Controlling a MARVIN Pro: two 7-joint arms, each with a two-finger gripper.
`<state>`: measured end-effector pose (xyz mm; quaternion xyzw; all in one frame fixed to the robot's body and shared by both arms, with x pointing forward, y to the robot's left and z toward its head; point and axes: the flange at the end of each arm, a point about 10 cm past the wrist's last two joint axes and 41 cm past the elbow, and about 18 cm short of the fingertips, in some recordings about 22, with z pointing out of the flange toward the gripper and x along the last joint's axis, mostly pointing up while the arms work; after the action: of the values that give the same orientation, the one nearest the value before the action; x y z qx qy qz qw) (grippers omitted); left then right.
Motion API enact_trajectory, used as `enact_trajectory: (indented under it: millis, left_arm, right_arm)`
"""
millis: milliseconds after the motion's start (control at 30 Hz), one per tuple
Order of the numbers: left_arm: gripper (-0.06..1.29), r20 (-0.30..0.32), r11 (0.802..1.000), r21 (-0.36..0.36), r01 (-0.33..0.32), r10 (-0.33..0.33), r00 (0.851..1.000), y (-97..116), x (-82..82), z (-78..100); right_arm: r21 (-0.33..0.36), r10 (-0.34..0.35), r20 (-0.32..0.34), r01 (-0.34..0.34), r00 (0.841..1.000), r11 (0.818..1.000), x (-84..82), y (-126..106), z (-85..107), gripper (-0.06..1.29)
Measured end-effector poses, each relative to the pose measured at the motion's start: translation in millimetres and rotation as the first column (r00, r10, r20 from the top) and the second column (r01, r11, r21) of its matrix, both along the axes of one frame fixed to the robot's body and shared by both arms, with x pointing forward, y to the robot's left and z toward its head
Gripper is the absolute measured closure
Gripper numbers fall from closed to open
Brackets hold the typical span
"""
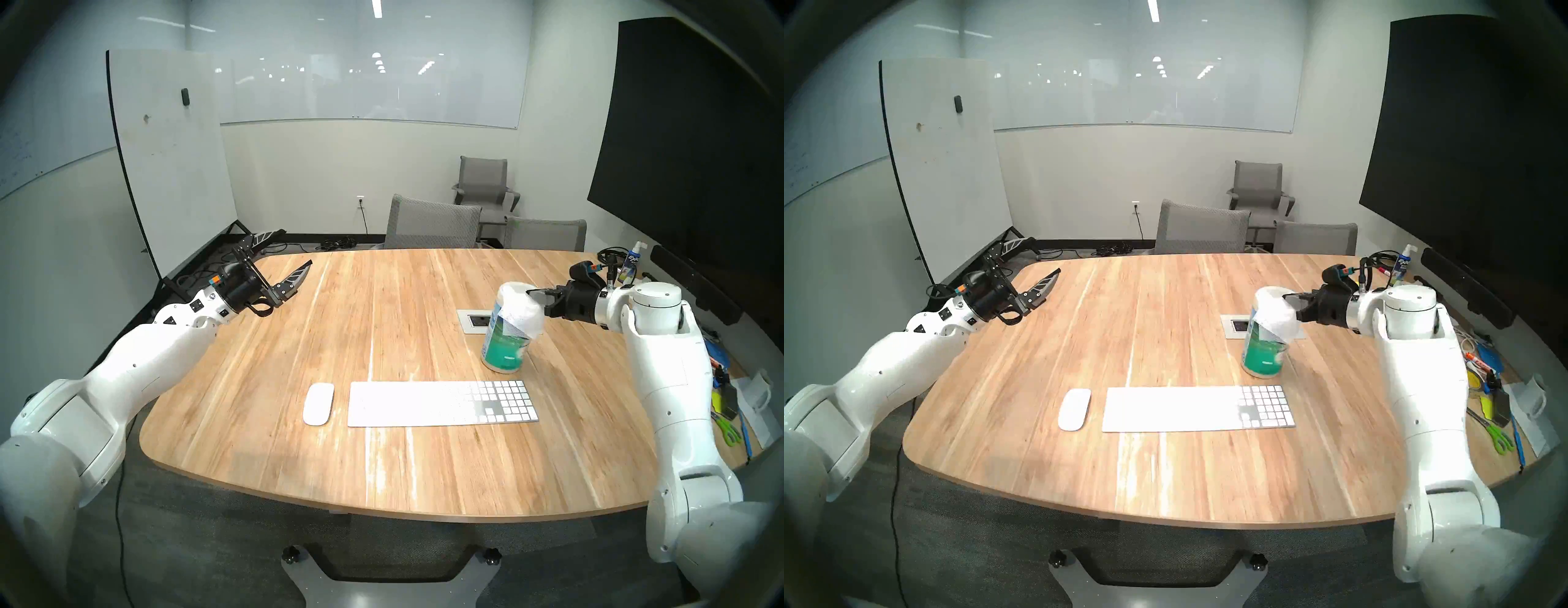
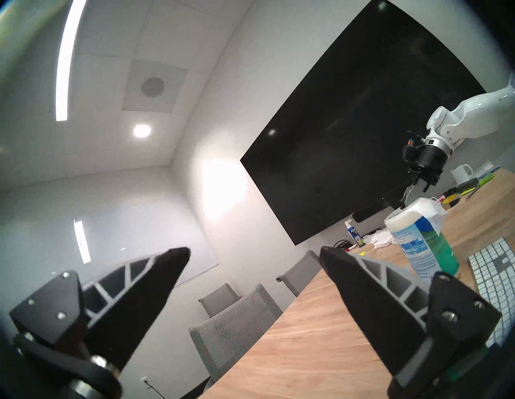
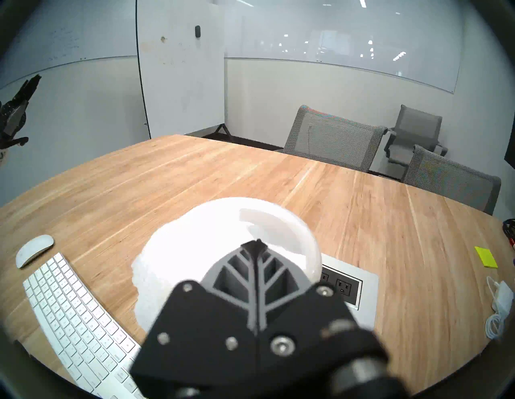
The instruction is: Wipe the keyboards and mice with a disinfecting wipe, then set the wipe down
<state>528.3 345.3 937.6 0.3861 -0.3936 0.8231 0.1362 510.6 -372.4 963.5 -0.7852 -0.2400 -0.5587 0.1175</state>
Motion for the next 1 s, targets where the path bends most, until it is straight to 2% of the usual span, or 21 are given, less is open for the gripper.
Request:
enact_trajectory:
  millis: [100, 267, 433, 567, 767, 1000]
  left_arm:
    - [-0.03, -0.01, 1.0, 0.023, 0.016, -0.015, 1.0, 3, -10.3, -5.4]
    - [-0.03, -0.057, 0.996, 0.066, 0.057, -0.054, 0.997, 3, -31.3, -26.6]
    - [-0.03, -0.115, 0.987, 0.106, 0.122, -0.11, 0.987, -6, -54.6, -51.3]
    - [-0.03, -0.131, 0.977, 0.14, 0.162, -0.144, 0.981, -14, -66.8, -58.0]
    - [-0.03, -0.145, 0.976, 0.162, 0.148, -0.125, 0.981, -15, -65.4, -59.0]
    - [-0.03, -0.212, 0.979, 0.171, 0.109, -0.071, 0.975, -12, -50.6, -69.6]
  right_arm:
    - [0.0, 0.0, 0.0, 0.0, 1.0, 1.0, 0.0, 0, 0.0, 1.25]
    - [0.0, 0.0, 0.0, 0.0, 1.0, 1.0, 0.0, 0, 0.0, 1.25]
    - [0.002, -0.001, 0.0, 0.001, 1.0, 1.0, 0.0, 0, -0.2, 1.25]
    - [0.003, -0.001, 0.0, 0.001, 1.0, 1.0, 0.1, 0, -0.3, 1.25]
    - [0.003, -0.002, 0.001, 0.002, 1.0, 1.0, 0.1, 0, -0.3, 1.25]
    - [0.004, -0.002, 0.001, 0.002, 1.0, 1.0, 0.1, 0, -0.4, 1.25]
